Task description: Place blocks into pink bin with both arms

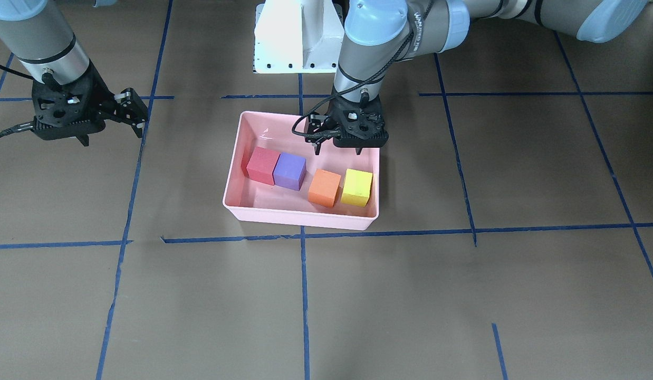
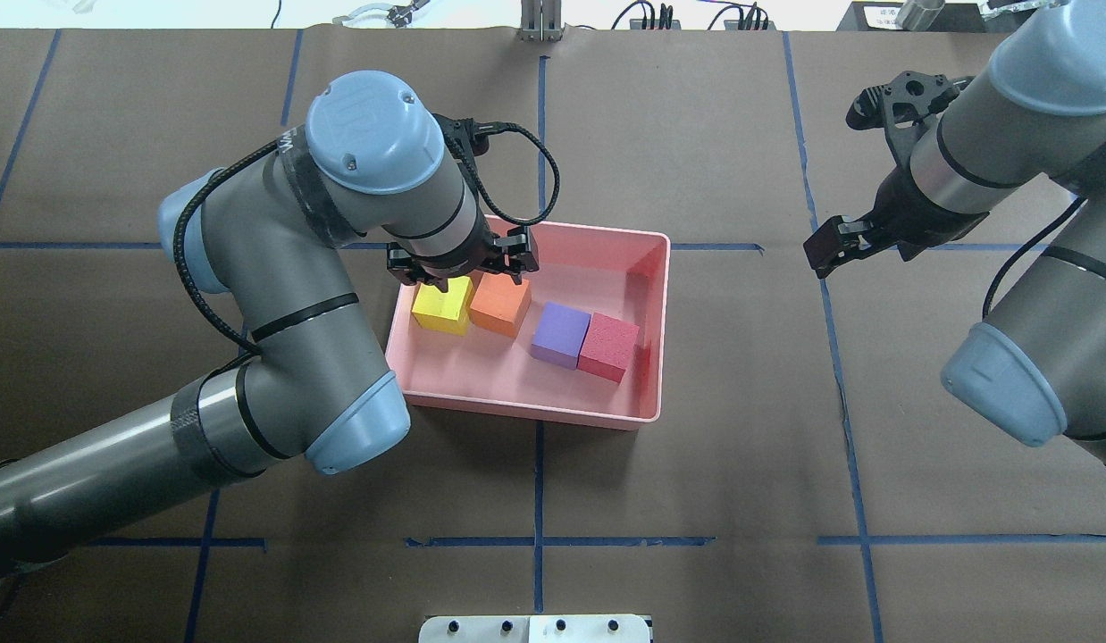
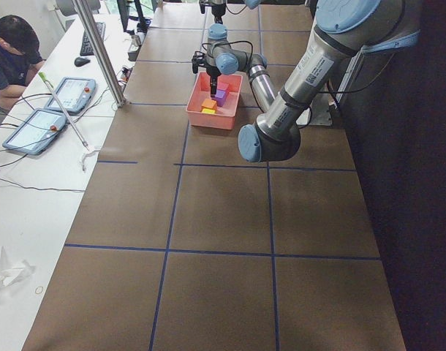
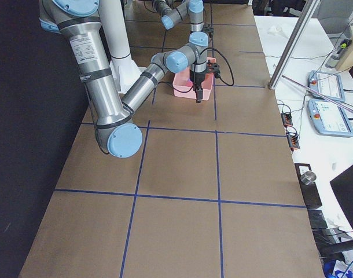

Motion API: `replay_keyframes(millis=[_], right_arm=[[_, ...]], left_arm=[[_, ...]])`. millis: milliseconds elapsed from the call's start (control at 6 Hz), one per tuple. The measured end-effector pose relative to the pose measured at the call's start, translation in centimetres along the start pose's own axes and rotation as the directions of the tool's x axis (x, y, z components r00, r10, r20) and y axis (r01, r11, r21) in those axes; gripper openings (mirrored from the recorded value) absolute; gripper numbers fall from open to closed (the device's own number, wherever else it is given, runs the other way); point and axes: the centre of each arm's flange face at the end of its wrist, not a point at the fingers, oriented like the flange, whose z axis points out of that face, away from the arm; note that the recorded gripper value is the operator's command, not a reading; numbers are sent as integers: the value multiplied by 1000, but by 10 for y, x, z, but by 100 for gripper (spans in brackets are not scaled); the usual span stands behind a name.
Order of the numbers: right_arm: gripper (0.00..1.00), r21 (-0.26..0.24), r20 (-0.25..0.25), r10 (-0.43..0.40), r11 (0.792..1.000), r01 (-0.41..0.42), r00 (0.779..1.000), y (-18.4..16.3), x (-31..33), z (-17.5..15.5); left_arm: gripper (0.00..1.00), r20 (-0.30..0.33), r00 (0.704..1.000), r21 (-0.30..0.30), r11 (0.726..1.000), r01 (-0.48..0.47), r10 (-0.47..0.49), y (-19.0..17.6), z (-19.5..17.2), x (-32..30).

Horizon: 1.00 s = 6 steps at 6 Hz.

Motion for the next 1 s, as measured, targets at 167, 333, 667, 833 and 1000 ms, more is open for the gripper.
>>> replay_keyframes(millis=[167,333,667,833,1000], right_arm=[[100,-9,2,-26,1000,26,1000,5,34,-6],[100,-20,5,-65,998,65,998,13,84,-15],[100,-47,5,-159,986,159,987,48,211,-26],[100,-61,17,-197,978,198,980,71,282,-26],[100,-63,37,-224,972,226,974,94,355,-24]], left_arm=[[100,33,995,0,996,-92,92,-4,-21,-40],[100,69,982,-18,984,-177,178,-24,-49,-89],[100,108,940,-62,946,-317,322,-80,-93,-216],[100,125,916,-80,924,-373,380,-104,-114,-291],[100,122,898,-109,905,-411,422,-124,-132,-378]])
